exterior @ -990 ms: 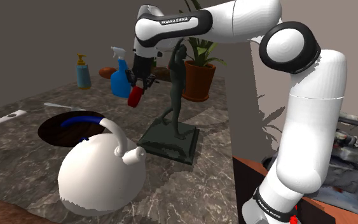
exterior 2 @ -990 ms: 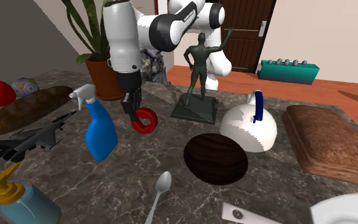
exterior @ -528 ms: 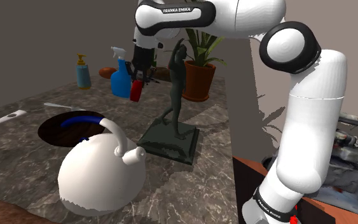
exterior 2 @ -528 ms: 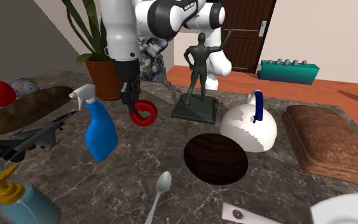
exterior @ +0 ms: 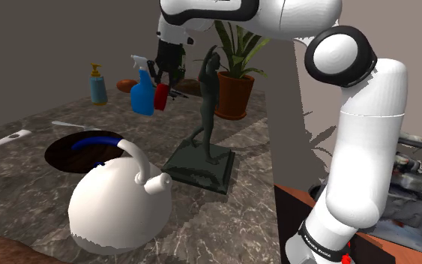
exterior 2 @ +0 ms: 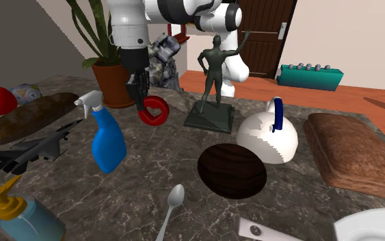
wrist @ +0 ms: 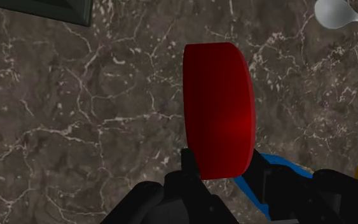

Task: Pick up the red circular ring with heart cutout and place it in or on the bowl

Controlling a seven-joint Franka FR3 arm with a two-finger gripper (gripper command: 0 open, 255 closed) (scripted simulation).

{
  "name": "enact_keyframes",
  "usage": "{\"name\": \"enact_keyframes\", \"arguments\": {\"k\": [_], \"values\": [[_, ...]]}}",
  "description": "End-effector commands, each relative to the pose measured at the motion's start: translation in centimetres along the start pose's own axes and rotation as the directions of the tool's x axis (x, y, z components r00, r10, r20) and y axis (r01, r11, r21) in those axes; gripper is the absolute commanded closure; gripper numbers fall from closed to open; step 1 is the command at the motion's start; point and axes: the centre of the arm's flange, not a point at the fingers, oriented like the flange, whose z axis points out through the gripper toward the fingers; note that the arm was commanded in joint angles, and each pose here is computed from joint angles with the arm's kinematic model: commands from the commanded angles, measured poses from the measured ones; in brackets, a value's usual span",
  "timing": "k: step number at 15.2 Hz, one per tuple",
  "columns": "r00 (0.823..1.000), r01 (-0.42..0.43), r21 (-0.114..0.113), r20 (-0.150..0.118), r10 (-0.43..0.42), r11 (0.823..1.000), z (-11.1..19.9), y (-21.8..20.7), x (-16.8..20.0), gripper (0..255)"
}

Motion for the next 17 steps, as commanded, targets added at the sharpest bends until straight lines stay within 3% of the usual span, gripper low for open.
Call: {"name": "enact_keyframes", "arguments": {"k": [1,4,17], "values": [[1.0,0.0,0.0,0.0,0.0,1.0,-1.1,-0.2,0.1,255],[1.0,0.0,0.0,0.0,0.0,1.0,-2.6,-0.3,0.1,255],[1.0,0.0,0.0,0.0,0.0,1.0,-2.6,-8.0,-15.3,255]]}}
